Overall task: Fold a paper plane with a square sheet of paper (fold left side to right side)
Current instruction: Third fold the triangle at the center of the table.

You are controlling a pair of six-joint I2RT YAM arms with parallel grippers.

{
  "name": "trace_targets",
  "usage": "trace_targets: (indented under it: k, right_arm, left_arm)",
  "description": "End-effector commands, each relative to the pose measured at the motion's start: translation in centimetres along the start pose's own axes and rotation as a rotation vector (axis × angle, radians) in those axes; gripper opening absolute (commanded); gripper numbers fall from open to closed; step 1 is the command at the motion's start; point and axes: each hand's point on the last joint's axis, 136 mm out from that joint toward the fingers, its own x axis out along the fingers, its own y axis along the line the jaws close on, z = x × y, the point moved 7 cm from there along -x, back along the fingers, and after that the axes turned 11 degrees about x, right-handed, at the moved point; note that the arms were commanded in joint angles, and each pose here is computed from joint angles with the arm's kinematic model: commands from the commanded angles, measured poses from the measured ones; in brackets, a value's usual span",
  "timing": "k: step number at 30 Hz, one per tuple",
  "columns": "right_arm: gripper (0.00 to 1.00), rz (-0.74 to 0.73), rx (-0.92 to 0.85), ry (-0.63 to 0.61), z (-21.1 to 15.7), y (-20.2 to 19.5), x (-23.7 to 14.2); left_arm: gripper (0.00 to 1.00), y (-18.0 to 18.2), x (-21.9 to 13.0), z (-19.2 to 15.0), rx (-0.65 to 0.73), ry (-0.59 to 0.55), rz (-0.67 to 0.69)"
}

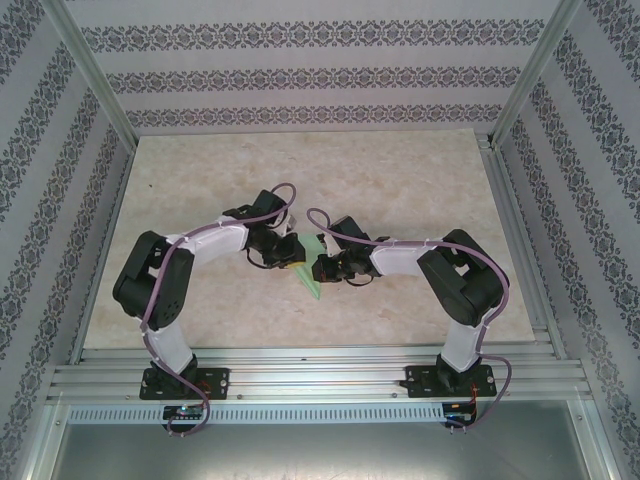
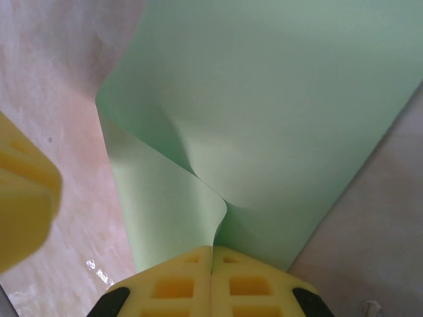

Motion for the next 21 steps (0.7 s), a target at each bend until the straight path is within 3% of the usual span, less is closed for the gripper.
trace_targets:
  k: [1, 21]
  right_arm:
    - [0.00, -0.144, 0.060, 0.100, -2.4, -3.2, 1.3]
    - [0.00, -0.177, 0.063, 0.115, -2.6, -3.7, 1.6]
  left_arm:
    - [0.16, -0.9, 1.4, 0.1, 0.010, -0.003, -0.032]
    - [0.15, 2.1, 3.7, -1.8, -0.007, 0.080, 0.119]
